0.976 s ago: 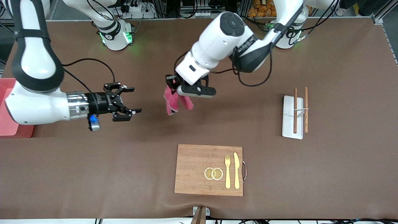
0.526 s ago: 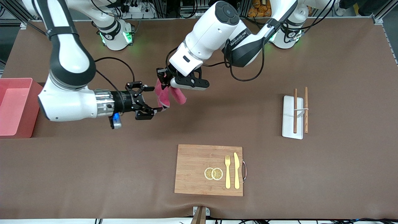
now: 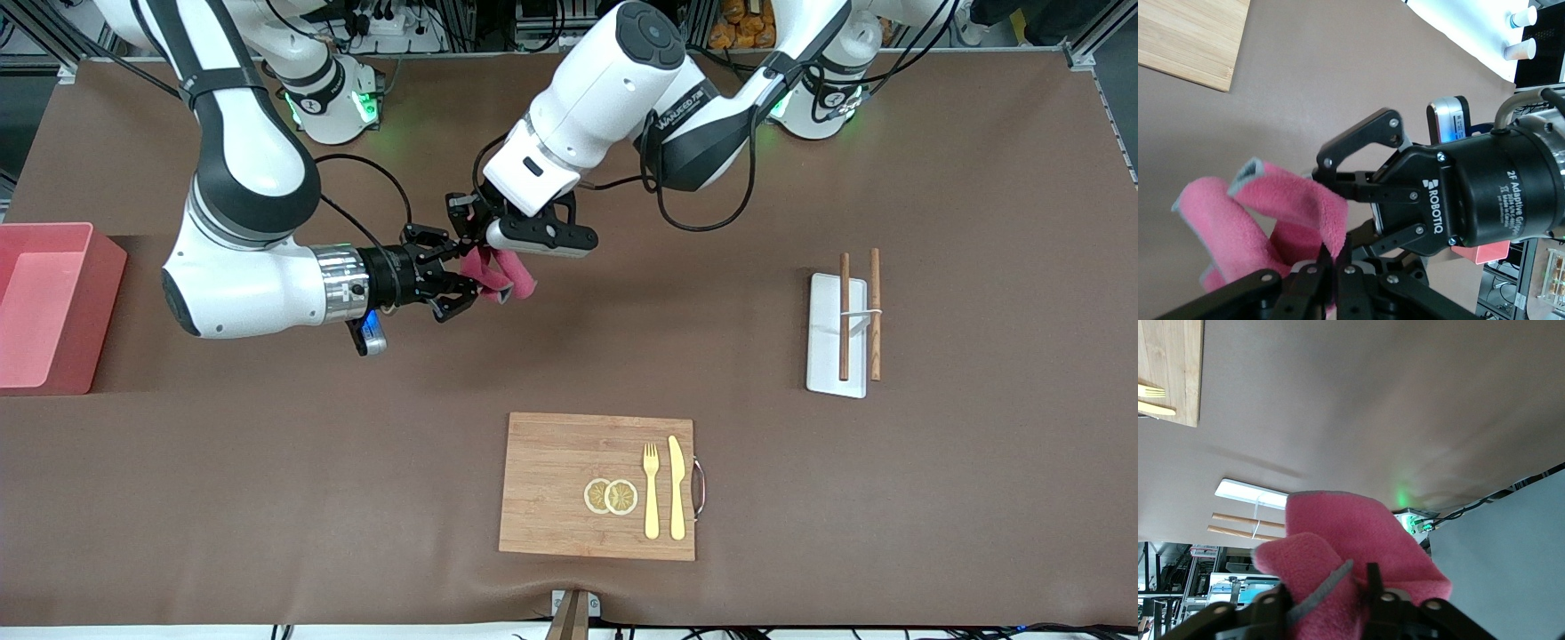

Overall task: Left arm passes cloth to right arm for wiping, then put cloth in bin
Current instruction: 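Grasp the pink cloth with the right gripper from the left gripper, then pull the cloth away with the right gripper while the left gripper withdraws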

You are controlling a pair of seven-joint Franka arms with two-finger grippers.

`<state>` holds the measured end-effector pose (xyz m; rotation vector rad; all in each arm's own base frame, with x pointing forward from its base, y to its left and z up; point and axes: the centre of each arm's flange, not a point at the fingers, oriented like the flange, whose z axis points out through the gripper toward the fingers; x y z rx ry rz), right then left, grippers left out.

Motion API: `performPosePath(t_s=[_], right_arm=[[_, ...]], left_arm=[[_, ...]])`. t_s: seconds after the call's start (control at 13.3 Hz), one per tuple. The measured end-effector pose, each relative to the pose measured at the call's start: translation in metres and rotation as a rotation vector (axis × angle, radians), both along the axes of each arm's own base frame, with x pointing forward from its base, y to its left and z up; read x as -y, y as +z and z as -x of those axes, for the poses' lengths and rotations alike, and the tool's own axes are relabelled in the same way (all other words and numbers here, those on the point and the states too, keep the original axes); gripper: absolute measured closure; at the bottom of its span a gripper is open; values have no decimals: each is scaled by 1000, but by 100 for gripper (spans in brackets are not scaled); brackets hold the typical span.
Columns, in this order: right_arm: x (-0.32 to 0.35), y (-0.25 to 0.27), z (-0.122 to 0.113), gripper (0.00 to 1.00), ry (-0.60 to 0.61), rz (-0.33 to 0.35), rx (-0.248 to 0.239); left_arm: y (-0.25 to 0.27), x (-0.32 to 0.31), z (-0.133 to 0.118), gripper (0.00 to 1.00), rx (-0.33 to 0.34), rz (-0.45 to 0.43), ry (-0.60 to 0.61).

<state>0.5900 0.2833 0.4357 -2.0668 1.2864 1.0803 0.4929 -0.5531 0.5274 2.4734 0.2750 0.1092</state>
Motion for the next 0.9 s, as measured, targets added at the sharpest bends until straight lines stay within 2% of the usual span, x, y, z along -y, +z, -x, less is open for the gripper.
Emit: performPosePath(t_s=[0.23, 0.3, 0.38, 0.53, 0.6, 0.75, 0.9], right_arm=[[2, 0, -1, 95, -3, 3, 2], [3, 0, -1, 95, -2, 6, 4], [4, -1, -2, 95, -1, 12, 7], [8, -2, -3, 95, 15, 23, 29], [10, -3, -3, 95, 37, 23, 57], [14, -8, -5, 95, 99, 65, 138], [6, -16, -5, 95, 138, 135, 219]], left_arm=[[0, -1, -1, 93, 1, 0, 3], [0, -2, -3, 93, 3, 1, 6], [2, -4, -4, 87, 8, 3, 10], [12, -8, -6, 67, 39, 0, 12], [18, -11, -7, 55, 55, -2, 15], [27, -23, -16, 34, 70, -4, 34], [28, -48, -37, 14, 58, -25, 72]])
